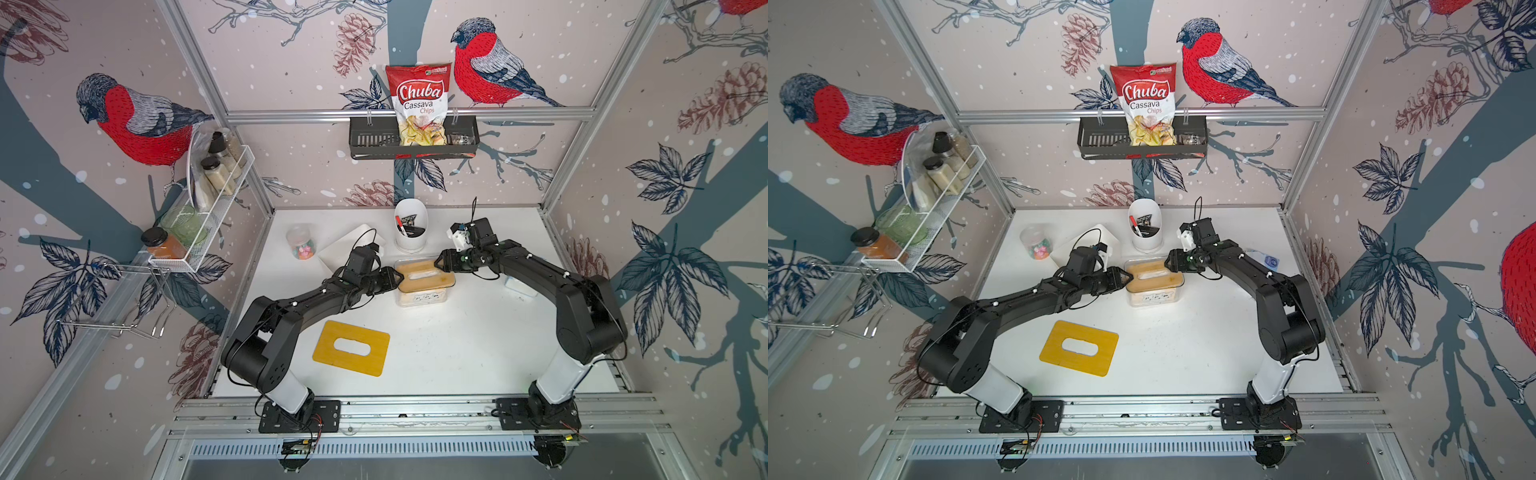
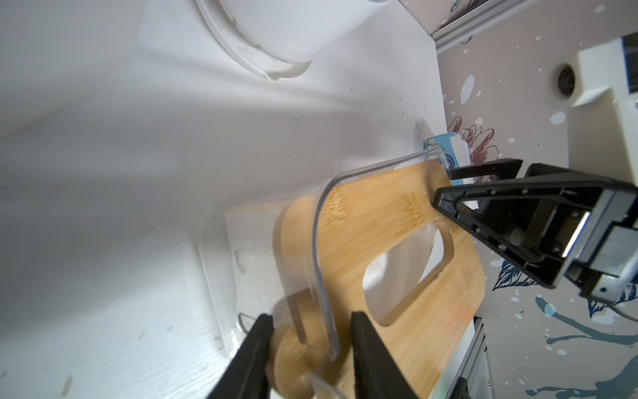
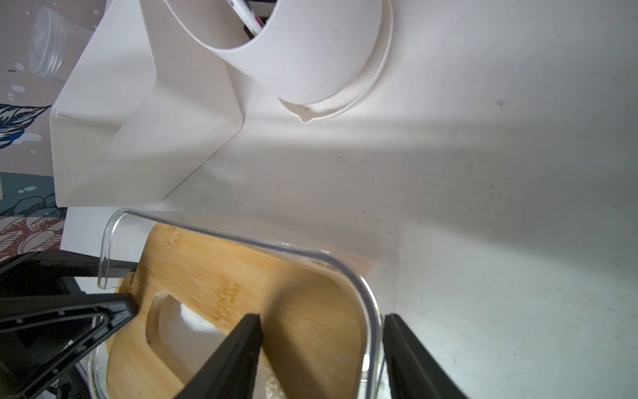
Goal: Put the tissue paper into the tissue box
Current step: Close the box lid on the tissue box.
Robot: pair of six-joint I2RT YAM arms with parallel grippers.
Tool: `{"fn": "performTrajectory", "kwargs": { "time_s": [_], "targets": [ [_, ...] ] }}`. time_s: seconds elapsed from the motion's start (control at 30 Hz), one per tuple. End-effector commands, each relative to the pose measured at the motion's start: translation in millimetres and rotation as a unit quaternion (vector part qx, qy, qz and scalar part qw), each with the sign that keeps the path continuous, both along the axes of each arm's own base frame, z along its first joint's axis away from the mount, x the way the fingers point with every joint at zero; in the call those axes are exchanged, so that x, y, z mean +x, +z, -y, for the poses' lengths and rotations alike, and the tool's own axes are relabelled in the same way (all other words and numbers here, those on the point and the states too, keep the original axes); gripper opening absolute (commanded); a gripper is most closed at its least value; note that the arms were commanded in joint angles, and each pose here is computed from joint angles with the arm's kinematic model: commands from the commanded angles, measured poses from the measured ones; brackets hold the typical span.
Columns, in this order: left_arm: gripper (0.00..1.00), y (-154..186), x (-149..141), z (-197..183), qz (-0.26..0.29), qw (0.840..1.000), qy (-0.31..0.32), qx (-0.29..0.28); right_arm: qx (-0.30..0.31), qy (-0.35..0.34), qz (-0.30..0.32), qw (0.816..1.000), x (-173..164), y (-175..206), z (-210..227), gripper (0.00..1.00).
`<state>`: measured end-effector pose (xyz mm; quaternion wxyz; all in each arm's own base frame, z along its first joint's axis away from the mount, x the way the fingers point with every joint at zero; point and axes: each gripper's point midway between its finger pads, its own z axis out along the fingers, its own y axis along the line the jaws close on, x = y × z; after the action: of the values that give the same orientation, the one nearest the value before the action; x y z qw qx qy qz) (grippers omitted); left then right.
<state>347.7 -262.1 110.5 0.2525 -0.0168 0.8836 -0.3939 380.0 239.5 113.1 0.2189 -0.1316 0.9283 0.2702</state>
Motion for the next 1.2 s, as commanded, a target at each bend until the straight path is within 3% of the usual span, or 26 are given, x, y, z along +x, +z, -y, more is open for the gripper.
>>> {"fn": "performTrajectory", "kwargs": {
  "time_s": [0.0, 0.43, 0.8, 1.17],
  "targets": [
    [0.33, 10, 3, 3, 0.029, 0.999, -0.014, -0.016, -0.006, 0.013, -0.018, 1.0, -8, -6, 2, 0.62],
    [0.32, -2, 2, 2, 0.013, 1.0, -0.016, -0.012, -0.017, 0.005, -0.013, 1.0, -4, -4, 14, 0.7],
    [0.32, -8, 2, 0, 0.006, 1.0, -0.014, 0.0, -0.029, 0.034, -0.013, 0.999, -16, -6, -4, 0.57],
    [0.32, -14, 1, 2, 0.011, 0.999, -0.017, 0.035, -0.034, 0.055, -0.016, 0.998, -27, -6, -23, 0.56]
  ]
}}
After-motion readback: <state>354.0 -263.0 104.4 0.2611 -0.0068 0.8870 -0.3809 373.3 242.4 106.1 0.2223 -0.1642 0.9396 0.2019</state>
